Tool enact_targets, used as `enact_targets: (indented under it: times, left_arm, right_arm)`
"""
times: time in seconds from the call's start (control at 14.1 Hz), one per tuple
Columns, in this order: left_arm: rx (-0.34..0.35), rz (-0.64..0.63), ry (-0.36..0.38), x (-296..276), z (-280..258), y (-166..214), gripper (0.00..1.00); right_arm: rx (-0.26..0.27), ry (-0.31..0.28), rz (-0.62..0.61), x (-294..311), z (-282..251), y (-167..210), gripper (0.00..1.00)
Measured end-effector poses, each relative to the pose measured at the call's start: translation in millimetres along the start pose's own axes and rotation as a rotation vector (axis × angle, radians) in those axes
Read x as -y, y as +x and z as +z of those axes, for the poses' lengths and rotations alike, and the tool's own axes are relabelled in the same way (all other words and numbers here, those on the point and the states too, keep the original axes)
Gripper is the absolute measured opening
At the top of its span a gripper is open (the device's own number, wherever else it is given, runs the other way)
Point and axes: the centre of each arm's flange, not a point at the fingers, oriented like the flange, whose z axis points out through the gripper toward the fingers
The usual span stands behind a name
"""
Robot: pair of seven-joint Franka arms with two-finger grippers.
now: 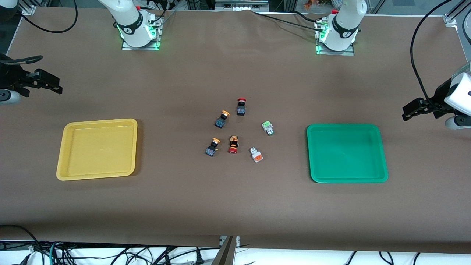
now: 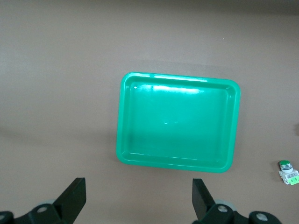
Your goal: Place green and yellow buttons in trays
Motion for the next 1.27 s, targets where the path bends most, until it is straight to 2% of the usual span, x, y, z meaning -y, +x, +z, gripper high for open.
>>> enact_targets:
  times: [0.71, 1.27]
  left_arm:
    - [0.0, 0.0, 0.0, 0.0, 0.0, 0.0, 1.0]
    - [0.0, 0.0, 0.0, 0.0, 0.0, 0.0, 1.0]
  right_arm:
    - [0.001, 0.0, 0.0, 0.0, 0.3, 0.2, 1.0]
    - [0.024, 0.001, -0.01, 4.4, 19.8, 13.4, 1.0]
